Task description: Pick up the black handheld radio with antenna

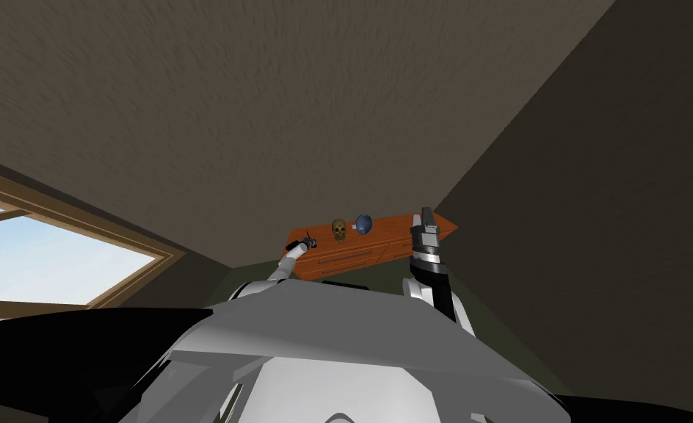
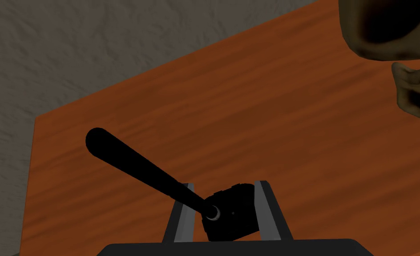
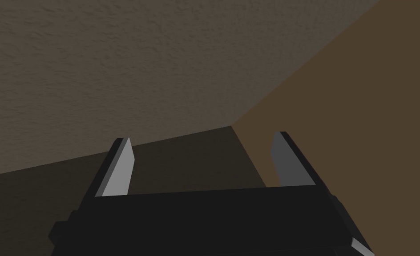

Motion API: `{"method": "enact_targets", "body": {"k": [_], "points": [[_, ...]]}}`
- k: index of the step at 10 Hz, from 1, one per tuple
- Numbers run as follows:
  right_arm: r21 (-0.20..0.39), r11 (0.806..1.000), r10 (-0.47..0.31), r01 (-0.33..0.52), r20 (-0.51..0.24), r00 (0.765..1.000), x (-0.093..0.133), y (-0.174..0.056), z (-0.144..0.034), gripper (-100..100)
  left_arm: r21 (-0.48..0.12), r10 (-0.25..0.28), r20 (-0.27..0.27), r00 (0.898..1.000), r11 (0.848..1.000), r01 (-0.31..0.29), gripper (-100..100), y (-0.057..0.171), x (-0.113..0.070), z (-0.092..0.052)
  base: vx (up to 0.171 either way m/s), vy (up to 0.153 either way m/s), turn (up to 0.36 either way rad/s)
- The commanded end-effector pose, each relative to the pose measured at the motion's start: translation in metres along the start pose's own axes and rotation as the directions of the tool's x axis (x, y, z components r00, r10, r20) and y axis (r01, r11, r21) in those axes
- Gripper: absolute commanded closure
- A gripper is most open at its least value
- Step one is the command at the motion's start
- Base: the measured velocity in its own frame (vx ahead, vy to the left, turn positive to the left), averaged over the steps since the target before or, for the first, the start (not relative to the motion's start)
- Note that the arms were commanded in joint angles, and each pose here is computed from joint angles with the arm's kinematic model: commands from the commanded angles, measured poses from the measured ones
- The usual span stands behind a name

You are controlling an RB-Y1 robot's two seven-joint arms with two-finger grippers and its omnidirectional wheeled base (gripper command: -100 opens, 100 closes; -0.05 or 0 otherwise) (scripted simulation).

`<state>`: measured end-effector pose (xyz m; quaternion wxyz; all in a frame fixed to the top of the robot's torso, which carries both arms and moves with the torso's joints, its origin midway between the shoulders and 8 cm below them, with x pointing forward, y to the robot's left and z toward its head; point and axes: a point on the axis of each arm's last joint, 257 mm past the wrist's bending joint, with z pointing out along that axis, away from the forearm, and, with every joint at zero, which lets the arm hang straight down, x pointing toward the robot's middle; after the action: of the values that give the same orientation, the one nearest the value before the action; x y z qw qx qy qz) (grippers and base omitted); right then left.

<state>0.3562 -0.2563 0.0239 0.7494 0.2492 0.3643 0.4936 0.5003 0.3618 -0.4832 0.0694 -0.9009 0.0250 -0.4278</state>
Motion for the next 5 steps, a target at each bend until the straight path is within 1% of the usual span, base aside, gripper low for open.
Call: {"method": "enact_targets", "body": {"k": [1,3,4,5], "points": [[0.0,1.0,0.0,0.0,0.0,1.0,0.0,0.0,0.0,0,0.0,0.0,0.0,1.0,1.0,0.0,100,0.0,0.0,0.0,0.0,0.0,0.0],[0.0,1.0,0.0,0.0,0.0,1.0,0.0,0.0,0.0,0,-0.002,-0.001,0.0,1.0,1.0,0.001,100,0.001,0.0003,0.0001,0.0,0.0,0.0],[0.0,1.0,0.0,0.0,0.0,1.0,0.0,0.0,0.0,0,-0.003,-0.002,0.0,1.0,1.0,0.002,0,0.0015,0.0004,0.0002,0.0,0.0,0.0],[0.0,1.0,0.0,0.0,0.0,1.0,0.0,0.0,0.0,0,-0.017,0.018,0.008,1.0,1.0,-0.018,100,0.0087,-0.0061,-0.0028,0.031,0.003,0.165]]}}
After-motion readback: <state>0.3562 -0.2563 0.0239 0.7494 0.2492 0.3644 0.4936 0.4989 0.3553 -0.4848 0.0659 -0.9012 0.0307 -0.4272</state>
